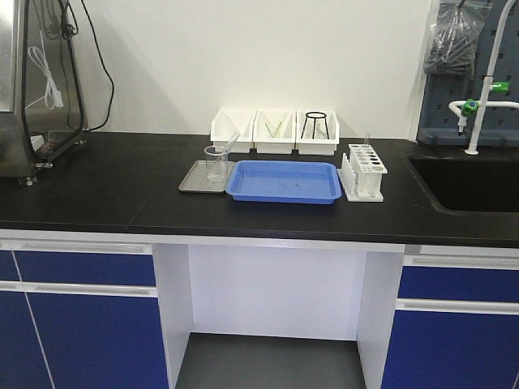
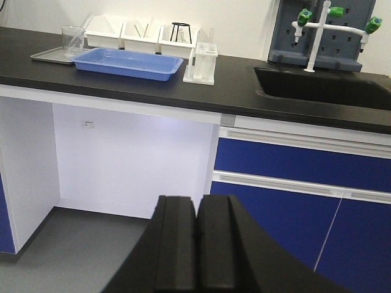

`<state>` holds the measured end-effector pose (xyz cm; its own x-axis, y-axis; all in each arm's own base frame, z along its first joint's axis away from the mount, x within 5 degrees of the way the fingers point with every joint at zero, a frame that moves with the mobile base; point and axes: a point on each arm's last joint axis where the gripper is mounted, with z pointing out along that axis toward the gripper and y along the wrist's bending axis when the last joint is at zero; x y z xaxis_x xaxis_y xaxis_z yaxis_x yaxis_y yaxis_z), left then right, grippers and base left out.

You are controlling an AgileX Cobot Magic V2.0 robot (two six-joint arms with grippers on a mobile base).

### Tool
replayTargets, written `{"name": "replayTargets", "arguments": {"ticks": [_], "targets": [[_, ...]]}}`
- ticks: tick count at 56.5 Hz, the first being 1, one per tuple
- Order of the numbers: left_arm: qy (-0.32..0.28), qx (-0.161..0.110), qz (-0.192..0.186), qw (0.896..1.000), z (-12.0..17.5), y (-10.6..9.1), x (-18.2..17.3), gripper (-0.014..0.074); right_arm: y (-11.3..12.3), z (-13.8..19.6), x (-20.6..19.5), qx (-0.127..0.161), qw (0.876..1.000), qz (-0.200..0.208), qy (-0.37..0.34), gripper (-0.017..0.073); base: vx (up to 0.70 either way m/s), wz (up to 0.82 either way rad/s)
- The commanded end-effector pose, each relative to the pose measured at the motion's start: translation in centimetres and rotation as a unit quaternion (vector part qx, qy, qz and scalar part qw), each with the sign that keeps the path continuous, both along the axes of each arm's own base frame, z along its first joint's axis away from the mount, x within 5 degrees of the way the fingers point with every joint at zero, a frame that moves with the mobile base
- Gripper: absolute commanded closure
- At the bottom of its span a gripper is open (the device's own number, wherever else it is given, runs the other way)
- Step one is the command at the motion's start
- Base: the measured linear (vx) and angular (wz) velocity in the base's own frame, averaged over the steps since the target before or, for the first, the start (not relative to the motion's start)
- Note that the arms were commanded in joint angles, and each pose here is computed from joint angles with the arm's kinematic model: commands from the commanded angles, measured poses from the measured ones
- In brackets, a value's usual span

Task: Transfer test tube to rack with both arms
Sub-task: 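Drive the base forward toward the counter with the beaker and rack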

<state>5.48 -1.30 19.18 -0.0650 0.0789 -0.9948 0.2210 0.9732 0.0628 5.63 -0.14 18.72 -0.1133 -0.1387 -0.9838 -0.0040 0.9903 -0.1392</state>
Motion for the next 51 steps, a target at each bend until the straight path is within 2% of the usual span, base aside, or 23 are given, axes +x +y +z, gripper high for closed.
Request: {"name": "replayTargets", "arguments": {"ticks": [1,24,51], "targets": [[-0.05,-0.017,0.005,0.999,1.47,0.11,-0.08,0.0601,0.04,0.13,0.06,-0.006,0.999,0.001,-0.034,0.057,0.02,-0.02],[-0.05,-0.017,0.005,0.999,1.47,0.11,-0.08,0.0601,0.04,0.13,0.06,-0.006,0.999,0.001,-0.034,0.057,0.11,-0.06],[-0.05,-0.017,0.005,0.999,1.47,0.11,-0.08,0.0601,0.04,0.13,0.06,-0.006,0.999,0.001,-0.034,0.057,0.34,-0.07]]}}
